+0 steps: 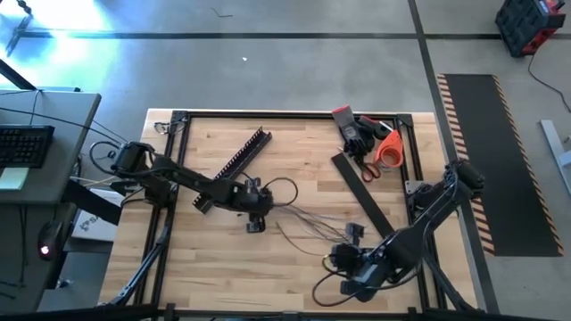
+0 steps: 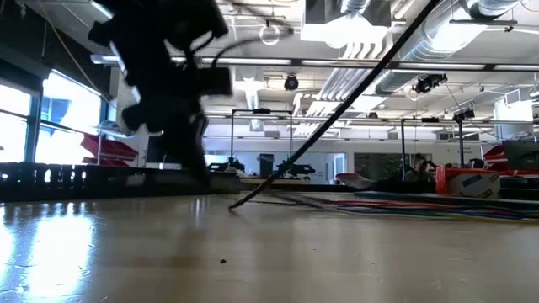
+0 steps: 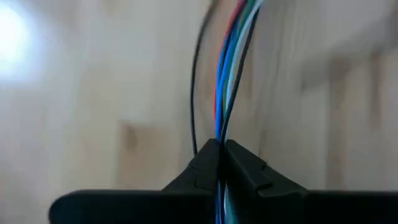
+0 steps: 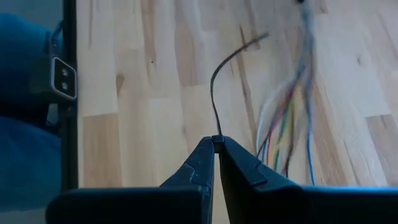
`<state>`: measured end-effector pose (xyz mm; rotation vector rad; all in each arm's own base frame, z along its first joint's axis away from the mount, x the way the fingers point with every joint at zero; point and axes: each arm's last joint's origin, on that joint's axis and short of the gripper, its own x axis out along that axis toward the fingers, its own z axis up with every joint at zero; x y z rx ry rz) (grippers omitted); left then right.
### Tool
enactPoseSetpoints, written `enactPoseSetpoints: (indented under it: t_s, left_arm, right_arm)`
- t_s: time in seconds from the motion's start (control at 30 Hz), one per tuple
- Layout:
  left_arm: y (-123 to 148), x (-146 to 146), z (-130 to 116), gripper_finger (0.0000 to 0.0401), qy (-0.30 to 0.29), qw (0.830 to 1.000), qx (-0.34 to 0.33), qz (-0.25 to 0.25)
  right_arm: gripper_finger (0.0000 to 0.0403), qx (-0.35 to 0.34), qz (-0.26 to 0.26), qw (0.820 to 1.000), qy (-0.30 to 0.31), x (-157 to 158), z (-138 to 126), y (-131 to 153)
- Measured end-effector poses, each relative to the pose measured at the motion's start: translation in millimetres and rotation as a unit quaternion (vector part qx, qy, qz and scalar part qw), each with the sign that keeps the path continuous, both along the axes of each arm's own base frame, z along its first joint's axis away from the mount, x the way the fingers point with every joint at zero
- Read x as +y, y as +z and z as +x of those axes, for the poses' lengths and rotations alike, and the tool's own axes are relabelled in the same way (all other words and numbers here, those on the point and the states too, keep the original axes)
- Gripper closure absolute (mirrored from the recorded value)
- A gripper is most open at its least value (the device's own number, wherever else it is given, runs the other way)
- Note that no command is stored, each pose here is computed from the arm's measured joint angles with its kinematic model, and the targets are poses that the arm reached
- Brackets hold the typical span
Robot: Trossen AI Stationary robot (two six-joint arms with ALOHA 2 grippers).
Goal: Ziptie cables
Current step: Wrap the cables with a black zip tie
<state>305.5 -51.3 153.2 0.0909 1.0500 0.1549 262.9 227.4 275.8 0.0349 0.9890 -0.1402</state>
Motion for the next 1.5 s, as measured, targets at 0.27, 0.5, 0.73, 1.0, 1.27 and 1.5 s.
enactPoseSetpoints:
  t_s: [0.27,0.5,0.73,1.0,1.27,1.5]
  left_arm:
    - [36.9,-4.6,-0.6,0.0401,-0.008,0.998,-0.063,-0.026]
    - [21.8,-15.9,-6.9,0.0401,-0.013,0.998,-0.032,-0.047]
    - [-1.2,-26.9,-6.2,0.0400,-0.017,0.999,-0.027,-0.022]
    - [-5.7,-32.6,-7.6,0.0323,-0.029,0.999,-0.037,-0.027]
    - [-4.5,-52.6,14.0,0.0267,-0.157,0.971,-0.182,0.000]
    - [-24.1,-53.5,34.2,0.0270,-0.181,0.951,-0.247,0.036]
  right_arm:
    - [0.0403,0.061,-0.013,0.996,-0.061,-1.0,31.0,-16.8]
    - [0.0403,0.087,-0.002,0.983,-0.160,-10.0,58.8,-42.6]
    - [0.0403,0.090,-0.027,0.988,-0.124,-15.7,82.9,-68.7]
    - [0.0403,0.082,-0.048,0.990,-0.108,-35.2,97.6,-80.0]
    - [0.0403,0.100,-0.025,0.989,-0.110,-56.3,109.3,-81.6]
    - [0.0403,0.113,-0.008,0.987,-0.111,-69.6,115.3,-81.3]
